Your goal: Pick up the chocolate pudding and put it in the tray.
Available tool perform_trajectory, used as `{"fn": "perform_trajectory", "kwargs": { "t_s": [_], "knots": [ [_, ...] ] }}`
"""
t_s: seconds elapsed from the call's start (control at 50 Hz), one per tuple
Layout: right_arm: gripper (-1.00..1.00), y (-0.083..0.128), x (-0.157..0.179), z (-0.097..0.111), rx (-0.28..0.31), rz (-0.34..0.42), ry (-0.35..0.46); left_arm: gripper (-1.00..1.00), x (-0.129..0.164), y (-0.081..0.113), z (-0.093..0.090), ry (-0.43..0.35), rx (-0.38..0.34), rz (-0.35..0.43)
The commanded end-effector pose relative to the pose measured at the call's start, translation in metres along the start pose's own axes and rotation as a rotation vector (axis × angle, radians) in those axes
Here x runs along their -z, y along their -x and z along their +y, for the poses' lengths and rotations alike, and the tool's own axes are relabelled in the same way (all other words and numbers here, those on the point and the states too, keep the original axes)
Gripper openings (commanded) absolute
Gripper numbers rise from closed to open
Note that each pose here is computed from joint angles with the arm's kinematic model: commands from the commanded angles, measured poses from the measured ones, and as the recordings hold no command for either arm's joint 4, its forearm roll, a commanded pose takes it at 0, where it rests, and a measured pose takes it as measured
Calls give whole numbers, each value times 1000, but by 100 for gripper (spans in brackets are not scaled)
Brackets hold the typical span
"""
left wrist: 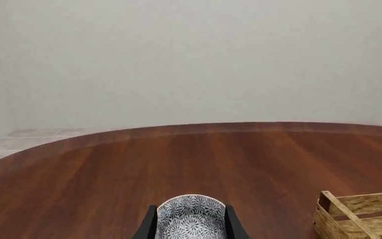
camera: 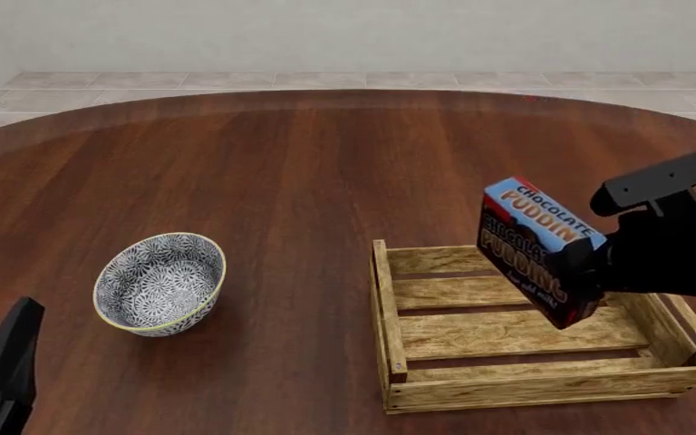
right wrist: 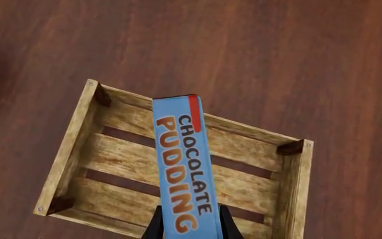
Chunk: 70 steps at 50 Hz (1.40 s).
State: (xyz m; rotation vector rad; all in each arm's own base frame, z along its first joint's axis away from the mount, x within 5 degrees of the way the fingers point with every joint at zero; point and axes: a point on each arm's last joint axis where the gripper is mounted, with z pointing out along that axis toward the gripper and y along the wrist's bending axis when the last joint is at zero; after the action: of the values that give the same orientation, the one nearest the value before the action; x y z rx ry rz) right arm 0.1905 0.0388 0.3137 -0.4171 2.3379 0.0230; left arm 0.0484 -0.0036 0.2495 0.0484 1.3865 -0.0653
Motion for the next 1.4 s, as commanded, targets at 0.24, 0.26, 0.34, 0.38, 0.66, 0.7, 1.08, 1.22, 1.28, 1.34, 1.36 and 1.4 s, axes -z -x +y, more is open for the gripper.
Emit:
{"fn": "perform_trajectory", "kwargs": {
  "t_s": [0.24,0.26,0.34,0.38,0.66,0.7,1.08,1.22,1.28,1.34,1.36,1.4],
  "knots": [
    [-100,-10,-9,9,-33,8,29,100,0,0,0,-3,-4,1],
    [-100,-11,-9,10,-36,11,30,100,0,0,0,-1,-3,-1],
    [-100,-10,-7,9,-34,12,29,100,0,0,0,-1,-4,-1],
    [-100,-11,-5,10,-34,13,32,100,0,0,0,-3,-5,0],
    [-100,-22,-12,13,-35,33,38,100,0,1,0,-6,-4,-1],
    [-100,-22,-11,13,-37,31,40,100,0,2,0,-4,-4,-2],
    [-100,-33,-29,20,-55,39,55,100,0,0,0,-4,-6,-1],
    [-100,-38,-36,23,-59,41,63,100,0,0,0,-4,-7,0],
    [-100,-39,-38,23,-59,42,63,100,0,0,0,-3,-7,0],
    [-100,-40,-40,24,-64,43,66,100,0,1,0,-4,-8,0],
    [-100,-41,-41,24,-65,43,67,100,0,0,0,-4,-8,0],
    [-100,-43,-43,25,-67,44,68,100,0,0,0,-4,-8,0]
  ]
}}
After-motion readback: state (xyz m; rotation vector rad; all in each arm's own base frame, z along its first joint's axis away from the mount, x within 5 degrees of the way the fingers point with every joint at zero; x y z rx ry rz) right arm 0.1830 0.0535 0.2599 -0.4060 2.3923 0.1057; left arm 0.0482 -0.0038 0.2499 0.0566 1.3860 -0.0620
